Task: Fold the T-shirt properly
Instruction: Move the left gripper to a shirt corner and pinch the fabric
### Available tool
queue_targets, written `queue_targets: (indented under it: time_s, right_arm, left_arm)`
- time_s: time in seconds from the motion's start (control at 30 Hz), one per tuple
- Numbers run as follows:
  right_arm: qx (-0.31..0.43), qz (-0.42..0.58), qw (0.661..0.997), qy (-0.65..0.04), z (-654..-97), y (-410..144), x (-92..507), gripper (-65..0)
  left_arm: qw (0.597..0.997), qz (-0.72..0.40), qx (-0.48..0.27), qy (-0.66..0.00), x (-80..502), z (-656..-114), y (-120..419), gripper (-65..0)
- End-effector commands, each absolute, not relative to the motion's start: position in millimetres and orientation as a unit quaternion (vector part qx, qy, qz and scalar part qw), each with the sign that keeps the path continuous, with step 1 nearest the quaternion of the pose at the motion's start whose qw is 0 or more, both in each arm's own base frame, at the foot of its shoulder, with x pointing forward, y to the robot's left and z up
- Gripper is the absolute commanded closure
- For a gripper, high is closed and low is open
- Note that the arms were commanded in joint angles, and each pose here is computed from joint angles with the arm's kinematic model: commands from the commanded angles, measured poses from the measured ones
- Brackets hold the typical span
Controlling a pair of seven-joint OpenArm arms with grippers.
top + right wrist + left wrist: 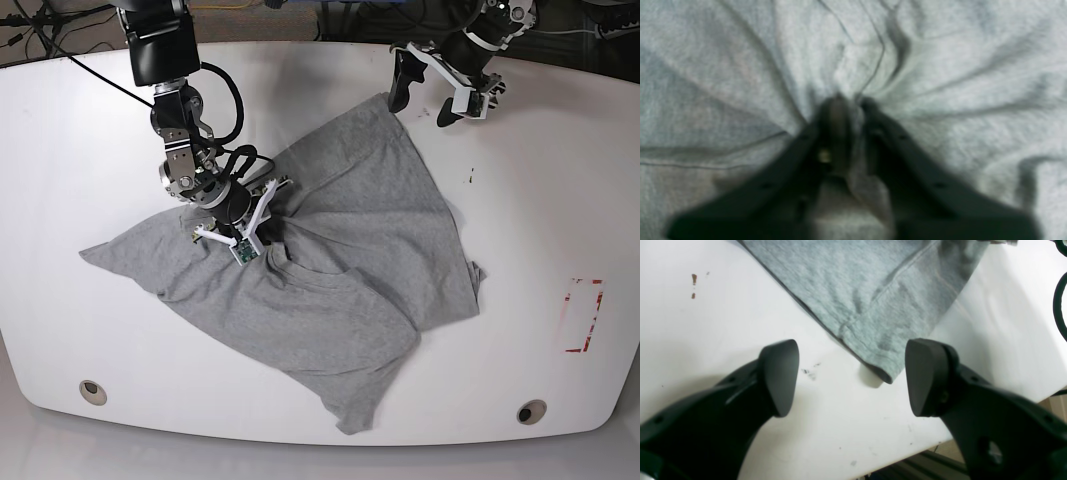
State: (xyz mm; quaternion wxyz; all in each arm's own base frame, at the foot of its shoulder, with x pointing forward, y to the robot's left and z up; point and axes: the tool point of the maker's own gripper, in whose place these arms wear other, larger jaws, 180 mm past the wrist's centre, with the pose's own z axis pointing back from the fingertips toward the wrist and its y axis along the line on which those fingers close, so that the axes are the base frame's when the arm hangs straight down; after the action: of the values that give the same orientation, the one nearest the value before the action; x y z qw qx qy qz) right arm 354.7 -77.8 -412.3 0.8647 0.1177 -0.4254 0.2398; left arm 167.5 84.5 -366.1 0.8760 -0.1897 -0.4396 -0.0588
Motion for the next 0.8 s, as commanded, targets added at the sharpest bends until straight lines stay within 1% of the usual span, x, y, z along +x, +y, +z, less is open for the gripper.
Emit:
queue_targets:
  time_s: [0.0, 0.07, 0.2, 0.3, 0.37, 0.5, 0.6, 0.77]
  right_arm:
    - [0.116, 0.240, 0.849, -0.455, -391.8, -77.9, 369.4, 0.0]
    - [0.115, 0.240, 0.846, -0.462, -386.3, -77.6, 371.4, -0.3]
    - [0.113, 0.244, 0.837, -0.477, -374.1, -75.8, 373.9, 0.0]
    - [0.114, 0.248, 0.831, -0.485, -367.0, -73.1, 374.4, 0.0]
    - [0.109, 0.251, 0.832, -0.482, -365.7, -75.2, 373.8, 0.0]
    - [0.105, 0.255, 0.831, -0.483, -361.9, -75.8, 374.0, 0.0]
    - [0.105, 0.256, 0.829, -0.487, -358.7, -74.9, 374.6, 0.0]
    - [0.104, 0.255, 0.829, -0.487, -358.6, -76.0, 374.8, 0.0]
  left_arm:
    - [0.867, -0.056, -0.199, -0.453, 169.5, -357.9, 81.0, -46.0]
    - [0.867, -0.054, -0.200, -0.453, 169.6, -357.8, 80.7, -46.4]
    - [0.869, -0.043, -0.213, -0.444, 165.7, -363.6, 72.2, -52.5]
    - [0.867, -0.027, -0.225, -0.444, 167.1, -362.9, 68.7, -55.4]
    - [0.863, -0.018, -0.234, -0.448, 171.5, -359.9, 66.8, -56.1]
    - [0.872, -0.008, -0.246, -0.424, 168.0, -365.8, 63.5, -56.1]
    - [0.873, -0.001, -0.256, -0.414, 176.2, -367.1, 57.7, -56.0]
    - [0.885, 0.029, -0.244, -0.395, 184.5, -377.4, 58.6, -56.0]
